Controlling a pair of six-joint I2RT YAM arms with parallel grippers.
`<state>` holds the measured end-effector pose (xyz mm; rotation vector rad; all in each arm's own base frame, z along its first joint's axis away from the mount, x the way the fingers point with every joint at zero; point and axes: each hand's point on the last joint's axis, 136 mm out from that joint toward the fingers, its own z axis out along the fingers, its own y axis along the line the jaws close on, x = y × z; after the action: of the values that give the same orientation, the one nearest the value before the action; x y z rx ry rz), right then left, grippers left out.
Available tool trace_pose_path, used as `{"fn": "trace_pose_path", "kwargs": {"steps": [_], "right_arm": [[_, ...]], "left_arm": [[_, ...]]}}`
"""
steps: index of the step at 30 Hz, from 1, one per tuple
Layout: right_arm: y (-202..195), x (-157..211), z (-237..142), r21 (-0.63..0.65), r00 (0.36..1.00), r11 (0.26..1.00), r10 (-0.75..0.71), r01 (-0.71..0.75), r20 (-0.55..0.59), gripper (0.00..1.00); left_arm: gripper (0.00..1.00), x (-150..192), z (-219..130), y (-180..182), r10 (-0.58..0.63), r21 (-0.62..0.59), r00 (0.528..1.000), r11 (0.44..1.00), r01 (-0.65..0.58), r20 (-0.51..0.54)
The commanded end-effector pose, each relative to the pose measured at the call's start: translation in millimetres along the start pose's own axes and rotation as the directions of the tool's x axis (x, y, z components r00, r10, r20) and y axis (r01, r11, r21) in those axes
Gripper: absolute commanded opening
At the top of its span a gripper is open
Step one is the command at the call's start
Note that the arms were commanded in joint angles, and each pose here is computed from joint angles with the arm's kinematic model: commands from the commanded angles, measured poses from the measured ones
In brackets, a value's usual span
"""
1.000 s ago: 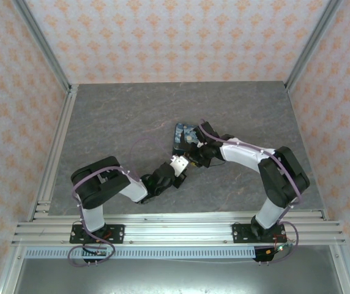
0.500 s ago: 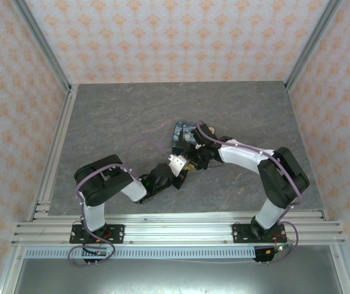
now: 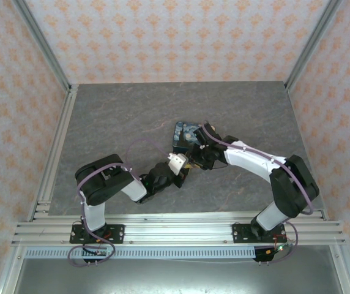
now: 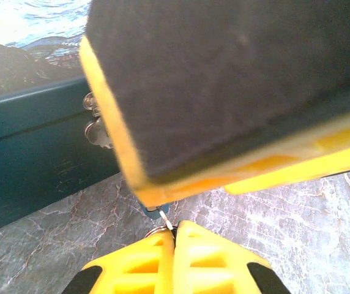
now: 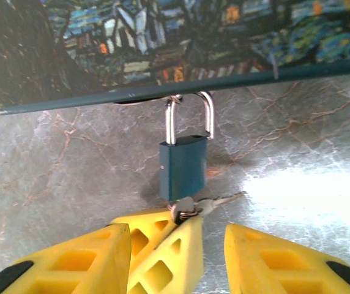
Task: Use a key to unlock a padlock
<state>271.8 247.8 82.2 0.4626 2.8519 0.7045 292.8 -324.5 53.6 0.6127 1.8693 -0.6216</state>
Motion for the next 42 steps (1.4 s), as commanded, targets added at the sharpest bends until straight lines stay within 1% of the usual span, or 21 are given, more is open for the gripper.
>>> {"fn": "trace_pose_path", "kwargs": {"steps": [1, 7, 12, 16, 25, 31, 38, 42], "right_arm": [[2, -5, -12, 0.048, 0.998, 0.997, -0.056, 0.054, 0.043, 0.44], [8, -7, -10, 0.095, 0.993, 0.989, -0.114, 0.110, 0.040, 0.43], [10, -5, -3, 0.149, 0.987, 0.976, -0.161, 0.159, 0.003, 0.42], [13, -4, 5, 0.152, 0.988, 0.976, -0.157, 0.157, -0.015, 0.41], [22, -13, 18, 0.148, 0.992, 0.981, -0.129, 0.127, 0.001, 0.40], [24, -19, 19, 0.138, 0.993, 0.985, -0.113, 0.106, 0.041, 0.39], [32, -29, 14, 0.046, 0.988, 0.998, -0.055, 0.049, 0.146, 0.37], [32, -34, 6, 0.024, 0.980, 0.999, -0.029, 0.025, 0.197, 0.37]], "left_arm": [[0.00, -3, 3, 5, -0.018, -0.016, 1.000, 1.000, 0.018, 0.019], [0.00, -2, 4, 6, -0.019, -0.023, 1.000, 1.000, 0.019, 0.012], [0.00, 0, 4, 7, -0.016, -0.029, 1.000, 0.999, 0.016, 0.004], [0.00, 1, 4, 7, -0.012, -0.029, 1.000, 1.000, 0.012, 0.000], [0.00, 2, 6, 7, -0.012, -0.025, 1.000, 1.000, 0.012, -0.005], [0.00, 1, 6, 6, -0.016, -0.024, 1.000, 1.000, 0.016, 0.002], [0.00, -5, 6, 6, -0.043, -0.020, 0.999, 0.999, 0.043, 0.027], [0.00, -7, 6, 6, -0.047, -0.019, 0.998, 0.999, 0.048, 0.034]]}}
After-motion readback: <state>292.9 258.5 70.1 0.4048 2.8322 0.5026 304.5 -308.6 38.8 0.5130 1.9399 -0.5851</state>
